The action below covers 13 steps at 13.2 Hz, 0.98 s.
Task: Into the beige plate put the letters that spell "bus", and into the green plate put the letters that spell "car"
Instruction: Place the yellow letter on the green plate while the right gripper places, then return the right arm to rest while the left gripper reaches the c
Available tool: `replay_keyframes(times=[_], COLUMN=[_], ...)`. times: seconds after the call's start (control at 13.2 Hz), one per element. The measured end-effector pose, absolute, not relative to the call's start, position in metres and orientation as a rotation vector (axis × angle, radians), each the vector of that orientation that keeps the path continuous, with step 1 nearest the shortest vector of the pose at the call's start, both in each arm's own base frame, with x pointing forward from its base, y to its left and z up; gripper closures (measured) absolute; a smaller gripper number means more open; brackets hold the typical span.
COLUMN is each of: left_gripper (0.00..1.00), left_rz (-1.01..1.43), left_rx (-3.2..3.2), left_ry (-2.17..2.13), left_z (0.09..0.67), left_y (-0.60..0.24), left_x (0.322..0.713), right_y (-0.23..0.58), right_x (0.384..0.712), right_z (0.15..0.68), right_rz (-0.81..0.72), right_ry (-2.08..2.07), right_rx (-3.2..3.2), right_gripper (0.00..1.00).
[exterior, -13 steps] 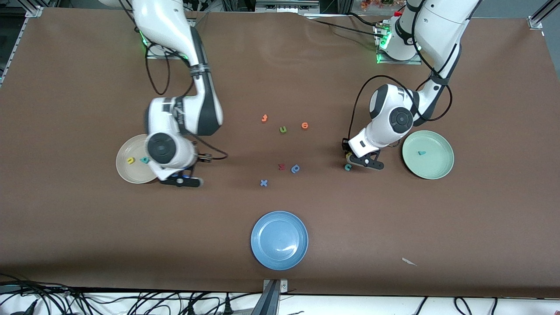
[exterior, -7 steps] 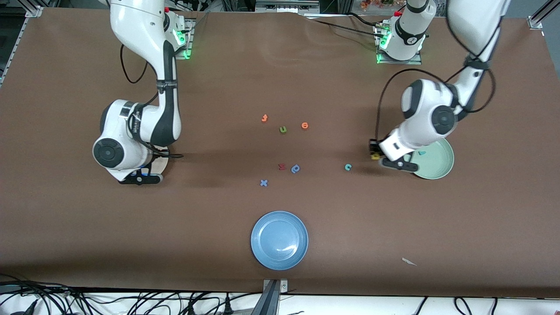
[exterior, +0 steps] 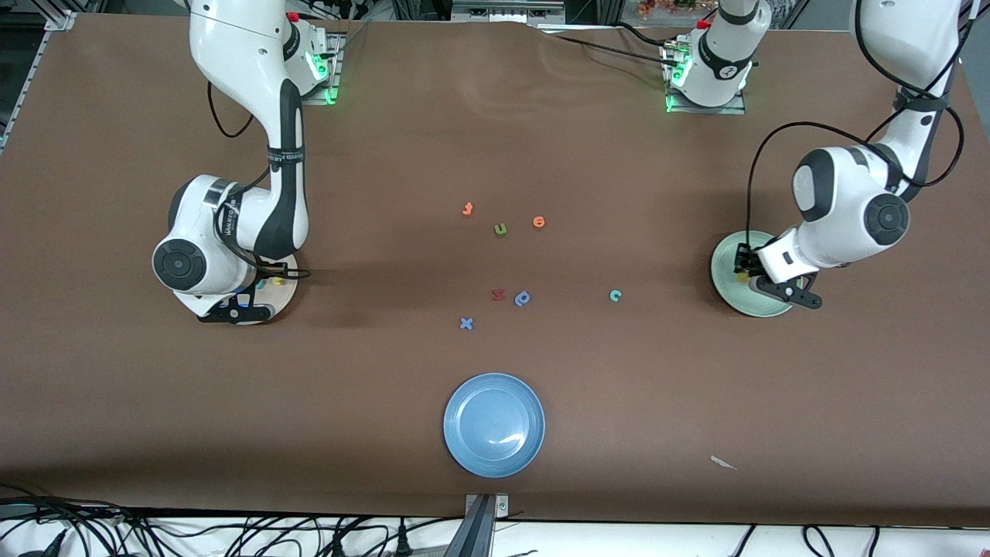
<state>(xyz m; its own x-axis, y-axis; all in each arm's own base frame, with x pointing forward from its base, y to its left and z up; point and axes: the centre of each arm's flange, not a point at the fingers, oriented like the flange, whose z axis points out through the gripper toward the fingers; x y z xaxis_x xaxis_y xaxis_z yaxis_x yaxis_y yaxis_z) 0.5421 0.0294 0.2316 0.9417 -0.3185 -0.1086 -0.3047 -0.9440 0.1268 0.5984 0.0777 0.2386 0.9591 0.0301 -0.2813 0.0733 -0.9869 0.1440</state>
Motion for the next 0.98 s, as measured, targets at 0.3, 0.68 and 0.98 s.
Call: replay_keyframes(times=[0.3,0.68,0.98], left_gripper=[0.69,0.32,0.32], left_rz=[-0.205,-0.204,-0.185], left_rx=[2.983,2.982,2.968], left_ry=[-0.501,-0.508,-0.521], left_z=[0.228,0.228,0.233], left_y=[0.028,0.027,-0.009], left_x=[0.54,0.541,0.547], right_y=[0.073,0.057,0.029], right_x=[0.629,0.655,0.66], right_z=[0.307,0.406,0.453], right_rz=[-0.334,-0.317,-0.334], right_ry=[0.058,-0.002,-0.068], right_rx=[2.97,3.054,3.122], right_gripper=[0.0,0.01,0.01])
